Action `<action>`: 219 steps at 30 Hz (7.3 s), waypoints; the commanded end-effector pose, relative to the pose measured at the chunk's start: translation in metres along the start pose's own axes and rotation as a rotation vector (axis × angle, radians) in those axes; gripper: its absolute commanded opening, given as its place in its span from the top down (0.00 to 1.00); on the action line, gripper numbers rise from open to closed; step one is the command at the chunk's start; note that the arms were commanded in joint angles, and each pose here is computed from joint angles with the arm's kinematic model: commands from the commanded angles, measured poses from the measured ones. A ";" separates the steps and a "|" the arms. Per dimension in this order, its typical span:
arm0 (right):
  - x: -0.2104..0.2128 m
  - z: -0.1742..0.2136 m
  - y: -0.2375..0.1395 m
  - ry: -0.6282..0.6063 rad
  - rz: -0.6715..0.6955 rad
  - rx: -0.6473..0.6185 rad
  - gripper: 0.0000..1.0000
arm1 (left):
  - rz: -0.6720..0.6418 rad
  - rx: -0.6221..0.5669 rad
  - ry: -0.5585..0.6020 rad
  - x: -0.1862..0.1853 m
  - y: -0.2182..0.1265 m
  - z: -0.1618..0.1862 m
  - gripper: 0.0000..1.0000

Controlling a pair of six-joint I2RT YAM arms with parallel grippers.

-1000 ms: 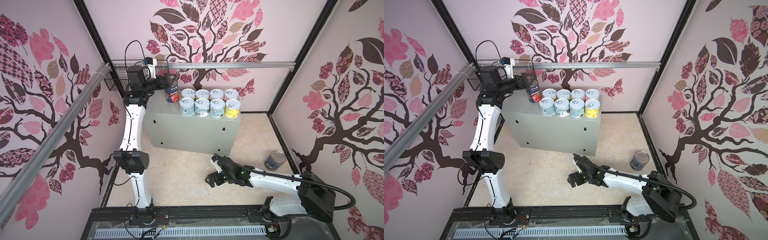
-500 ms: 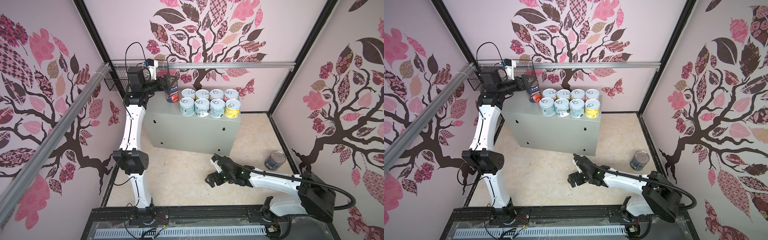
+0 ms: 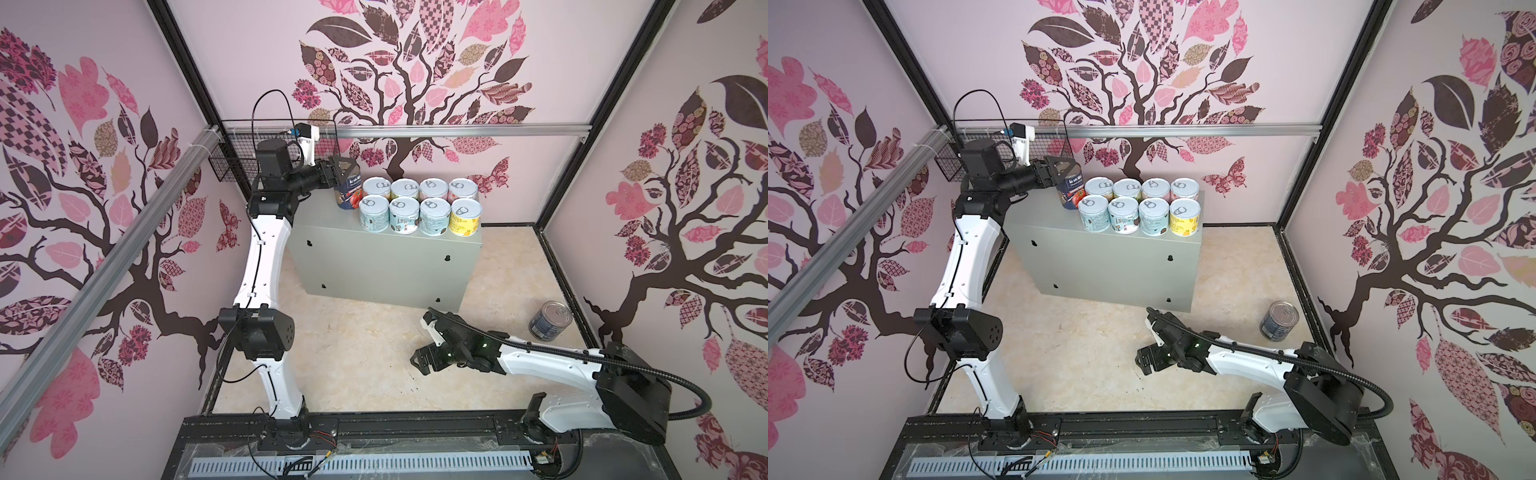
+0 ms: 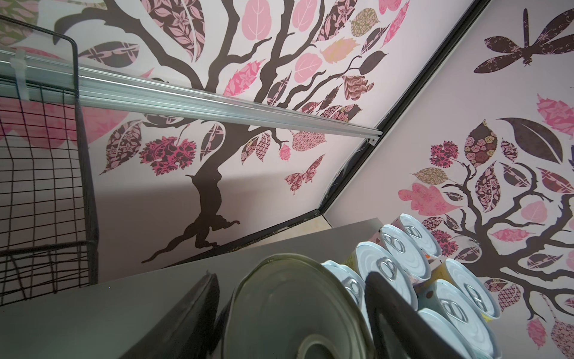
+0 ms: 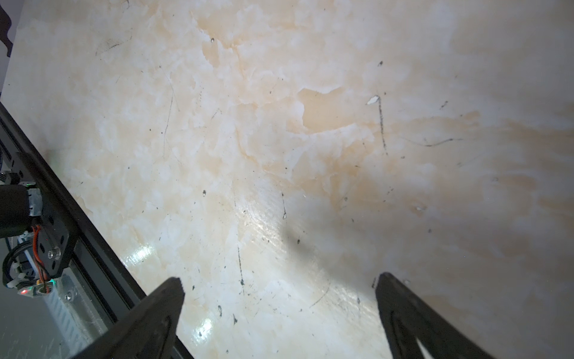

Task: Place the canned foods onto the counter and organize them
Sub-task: 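Lower the dark can onto the cabinet top and open the left gripper, then withdraw the left gripper downward while the right gripper moves over the navy can, then lower the open right gripper around the navy blue can and close it, then lift the navy can with the right gripper and carry it toward the left gripper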

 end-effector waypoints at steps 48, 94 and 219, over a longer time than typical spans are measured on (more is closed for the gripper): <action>-0.049 -0.047 -0.151 0.280 0.244 -0.433 0.00 | -0.292 0.169 -0.043 -0.140 -0.170 0.114 0.02; -0.247 -0.070 -0.245 0.916 0.943 -0.694 0.00 | 0.125 0.629 0.179 -0.233 -0.168 0.318 0.02; -0.010 -0.098 -0.088 0.164 0.505 -0.343 0.33 | -0.020 0.604 0.323 -0.225 -0.183 0.316 0.02</action>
Point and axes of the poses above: each gripper's point midway between its finger pads, its own y axis out along the fingers, its own x axis along the line the jaws close on, z = x × y, the point moved 5 cm from there along -y, back along the fingers, and after that the axes turned 12 degrees about y, right-handed, at the moved point
